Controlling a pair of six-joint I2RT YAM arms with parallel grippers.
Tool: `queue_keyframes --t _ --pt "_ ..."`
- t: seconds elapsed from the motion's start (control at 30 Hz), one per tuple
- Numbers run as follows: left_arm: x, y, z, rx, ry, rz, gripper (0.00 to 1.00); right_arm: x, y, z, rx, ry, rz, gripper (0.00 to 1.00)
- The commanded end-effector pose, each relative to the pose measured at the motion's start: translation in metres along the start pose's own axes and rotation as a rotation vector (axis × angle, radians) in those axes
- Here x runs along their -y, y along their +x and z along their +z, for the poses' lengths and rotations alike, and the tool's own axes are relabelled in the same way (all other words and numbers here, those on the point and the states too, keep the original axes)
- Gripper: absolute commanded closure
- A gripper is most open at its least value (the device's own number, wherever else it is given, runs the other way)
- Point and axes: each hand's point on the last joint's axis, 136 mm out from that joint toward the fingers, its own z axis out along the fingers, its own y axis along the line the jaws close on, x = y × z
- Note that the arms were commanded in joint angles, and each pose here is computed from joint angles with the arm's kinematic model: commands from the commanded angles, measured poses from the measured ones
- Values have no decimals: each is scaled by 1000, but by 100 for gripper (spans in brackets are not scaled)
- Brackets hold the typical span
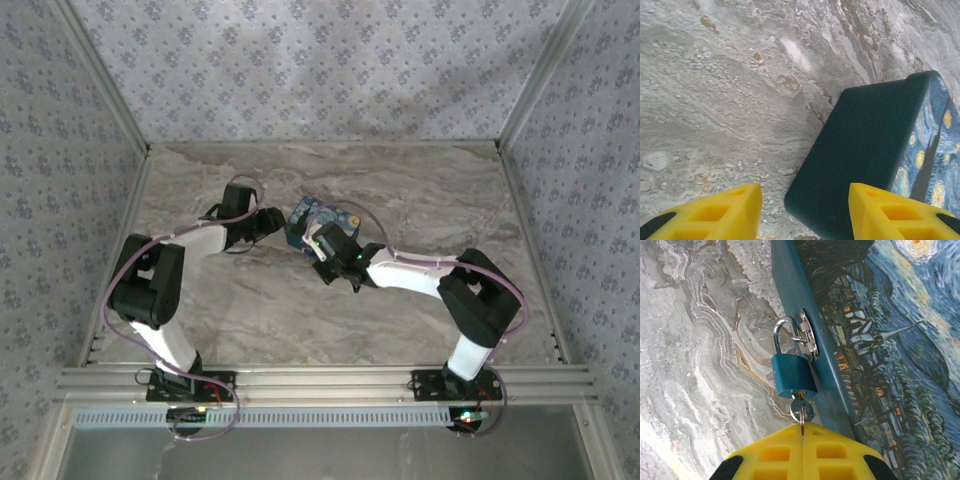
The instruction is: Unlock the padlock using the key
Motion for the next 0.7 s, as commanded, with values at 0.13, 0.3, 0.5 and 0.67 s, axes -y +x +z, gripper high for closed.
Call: queue_keyframes --t 0.13,0.3,0.5,0.67 --pt "0 -30 -4 106 -2 -37 51 2 -7 -6 44 -5 20 100" --pt "-8 -35 0 113 -60 -37 50 1 -5 -5 47 -4 26 100" --pt "-2 -26 29 35 -42 -22 53 2 -11 -3 72 -3 51 100" --pt "8 -11 34 0 -2 -18 55 -3 -26 2 107 -17 67 100"
